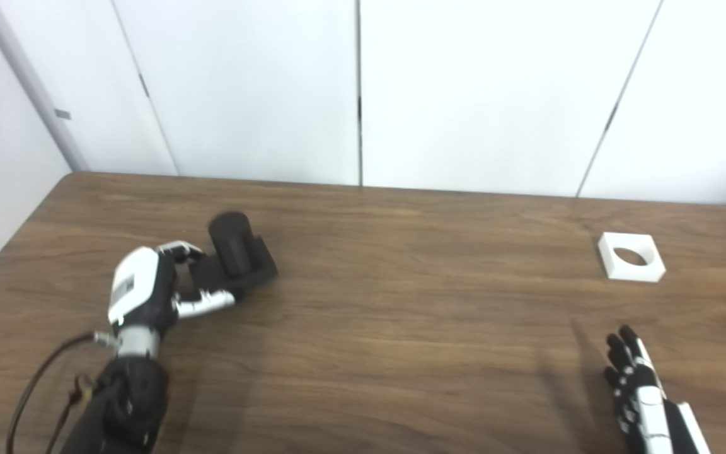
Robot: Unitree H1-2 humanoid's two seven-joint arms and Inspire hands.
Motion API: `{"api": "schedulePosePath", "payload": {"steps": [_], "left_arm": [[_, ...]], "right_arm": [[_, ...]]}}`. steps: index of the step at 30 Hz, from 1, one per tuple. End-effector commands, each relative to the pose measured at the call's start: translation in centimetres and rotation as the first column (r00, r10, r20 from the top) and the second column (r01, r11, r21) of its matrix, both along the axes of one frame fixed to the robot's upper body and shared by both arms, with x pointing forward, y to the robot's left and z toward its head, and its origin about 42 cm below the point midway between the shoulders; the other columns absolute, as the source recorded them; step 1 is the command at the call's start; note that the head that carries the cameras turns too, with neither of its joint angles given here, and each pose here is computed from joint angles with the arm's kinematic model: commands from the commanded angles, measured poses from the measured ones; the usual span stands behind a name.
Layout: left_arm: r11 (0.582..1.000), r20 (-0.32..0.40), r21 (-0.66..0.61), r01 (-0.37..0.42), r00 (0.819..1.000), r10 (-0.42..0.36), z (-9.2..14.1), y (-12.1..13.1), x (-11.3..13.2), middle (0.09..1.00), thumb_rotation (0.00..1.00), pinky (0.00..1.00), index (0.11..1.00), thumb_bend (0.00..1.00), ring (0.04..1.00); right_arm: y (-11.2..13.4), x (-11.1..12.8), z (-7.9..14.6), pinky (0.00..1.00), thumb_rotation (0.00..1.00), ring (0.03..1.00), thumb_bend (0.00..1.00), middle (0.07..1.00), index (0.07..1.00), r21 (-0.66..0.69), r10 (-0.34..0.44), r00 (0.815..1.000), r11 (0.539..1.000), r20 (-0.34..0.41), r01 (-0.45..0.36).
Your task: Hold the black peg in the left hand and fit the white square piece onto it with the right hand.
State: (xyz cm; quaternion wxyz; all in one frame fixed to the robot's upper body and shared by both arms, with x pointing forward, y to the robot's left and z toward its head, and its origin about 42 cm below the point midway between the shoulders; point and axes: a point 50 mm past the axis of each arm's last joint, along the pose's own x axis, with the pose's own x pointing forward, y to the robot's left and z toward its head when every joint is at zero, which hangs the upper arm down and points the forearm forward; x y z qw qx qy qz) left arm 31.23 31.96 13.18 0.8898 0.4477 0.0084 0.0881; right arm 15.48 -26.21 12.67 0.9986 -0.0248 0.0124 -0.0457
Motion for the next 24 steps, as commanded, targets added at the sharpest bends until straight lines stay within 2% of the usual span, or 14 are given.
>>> {"api": "schedulePosePath", "payload": {"steps": [1,7,14,21,24], "left_arm": [[0.996,0.045,-0.020,0.092,0.995,-0.091,1.5,-2.0,-0.4,0.747,0.05,0.69,0.486,0.51,0.769],[0.968,0.045,-0.023,0.248,0.968,-0.247,1.4,-6.3,-3.8,0.762,0.05,0.69,0.487,0.51,0.795],[0.936,-0.003,-0.019,0.351,0.936,-0.352,-1.0,-10.3,-7.4,0.761,0.05,0.75,0.487,0.52,0.816],[0.891,-0.058,-0.010,0.455,0.889,-0.454,-3.5,-12.8,-9.7,0.769,0.04,0.86,0.487,0.52,0.829],[0.872,-0.083,-0.010,0.489,0.869,-0.488,-4.0,-13.6,-10.5,0.768,0.04,0.87,0.488,0.52,0.832]], "right_arm": [[1.5,0.1,0.5,1.00,1.00,1.000,0.43,0.969,1.000,0.050,-0.023,0.998,0.999,0.059,0.020],[1.7,0.1,0.3,1.00,1.00,1.000,0.45,0.954,0.991,0.043,-0.031,0.998,0.999,0.048,0.029],[1.8,0.0,0.1,1.00,1.00,1.000,0.49,0.946,0.973,0.054,-0.024,0.999,0.998,0.042,0.022],[2.1,0.2,0.3,1.00,1.00,0.984,0.52,0.932,0.965,0.046,-0.024,0.998,0.999,0.056,0.021],[2.2,0.4,0.4,1.00,1.00,0.976,0.52,0.927,0.966,0.050,-0.021,0.998,0.999,0.067,0.017]]}}
